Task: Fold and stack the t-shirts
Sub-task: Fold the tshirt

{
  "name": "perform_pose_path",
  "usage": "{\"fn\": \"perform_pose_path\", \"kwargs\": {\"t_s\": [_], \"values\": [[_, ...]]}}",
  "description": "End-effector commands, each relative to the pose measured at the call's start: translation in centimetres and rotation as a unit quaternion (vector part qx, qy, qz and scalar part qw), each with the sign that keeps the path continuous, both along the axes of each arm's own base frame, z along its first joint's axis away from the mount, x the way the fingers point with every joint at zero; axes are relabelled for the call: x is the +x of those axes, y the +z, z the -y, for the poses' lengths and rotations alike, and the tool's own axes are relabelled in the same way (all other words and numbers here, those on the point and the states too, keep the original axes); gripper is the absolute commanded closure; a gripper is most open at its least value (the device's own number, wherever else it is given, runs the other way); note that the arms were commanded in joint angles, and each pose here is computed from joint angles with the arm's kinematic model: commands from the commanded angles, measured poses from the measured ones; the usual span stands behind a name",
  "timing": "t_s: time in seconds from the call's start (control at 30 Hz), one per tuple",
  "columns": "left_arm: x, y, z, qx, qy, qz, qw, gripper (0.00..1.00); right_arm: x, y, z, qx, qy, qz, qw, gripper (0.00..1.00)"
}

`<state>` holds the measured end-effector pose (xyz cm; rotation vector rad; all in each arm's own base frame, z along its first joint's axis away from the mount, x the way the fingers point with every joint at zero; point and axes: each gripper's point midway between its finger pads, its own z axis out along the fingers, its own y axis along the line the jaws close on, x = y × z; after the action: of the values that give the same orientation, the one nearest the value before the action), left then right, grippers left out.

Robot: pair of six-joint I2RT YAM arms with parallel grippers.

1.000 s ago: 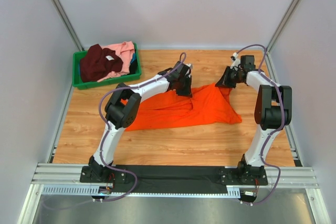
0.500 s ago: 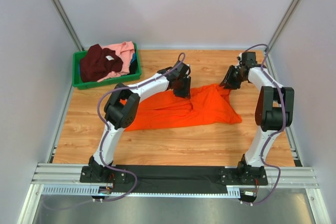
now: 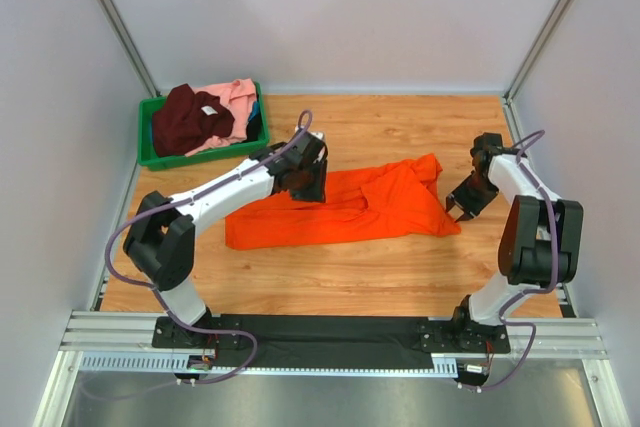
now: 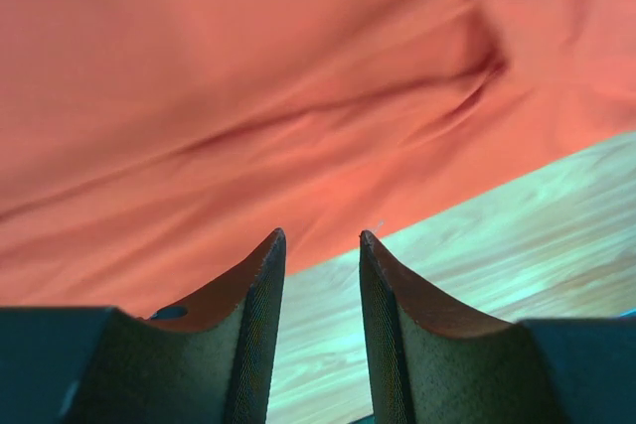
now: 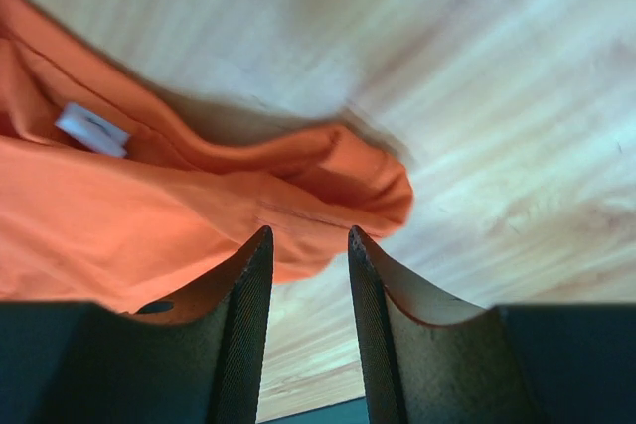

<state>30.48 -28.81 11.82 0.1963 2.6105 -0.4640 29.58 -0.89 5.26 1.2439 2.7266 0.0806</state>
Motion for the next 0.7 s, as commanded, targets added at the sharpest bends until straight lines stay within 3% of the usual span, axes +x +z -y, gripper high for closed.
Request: {"fn": "perform_pose_path", "kwargs": {"t_s": [0.0,0.23,0.5,0.6,0.63,0.67], "values": [[-2.6,-2.2,-2.4,0.024,0.014,-0.024,0.999,0.57,-0.8,1.1,0.8,-0.030,-0.057,0.016,0.998,0.62],[-4.5,-4.2,-4.2,0.043,0.027,-0.048,0.998,0.57,-2.0,0.3,1.4,-0.051,-0.084,0.007,0.995,0.62],[-5.3,-8.7,-6.9,0.122,0.057,-0.099,0.986,0.59,-1.9,-2.8,2.1,-0.067,-0.100,-0.008,0.993,0.63],[-5.7,-9.9,-8.5,0.161,0.074,-0.112,0.978,0.59,-1.6,-3.5,3.7,-0.107,-0.106,-0.012,0.989,0.72],[-5.8,-10.1,-9.0,0.170,0.080,-0.115,0.975,0.59,-1.7,-3.7,4.0,-0.115,-0.105,-0.015,0.988,0.84],[-5.8,-10.3,-9.7,0.179,0.093,-0.118,0.972,0.59,-1.4,-3.9,4.3,-0.122,-0.104,-0.012,0.987,0.88]]}}
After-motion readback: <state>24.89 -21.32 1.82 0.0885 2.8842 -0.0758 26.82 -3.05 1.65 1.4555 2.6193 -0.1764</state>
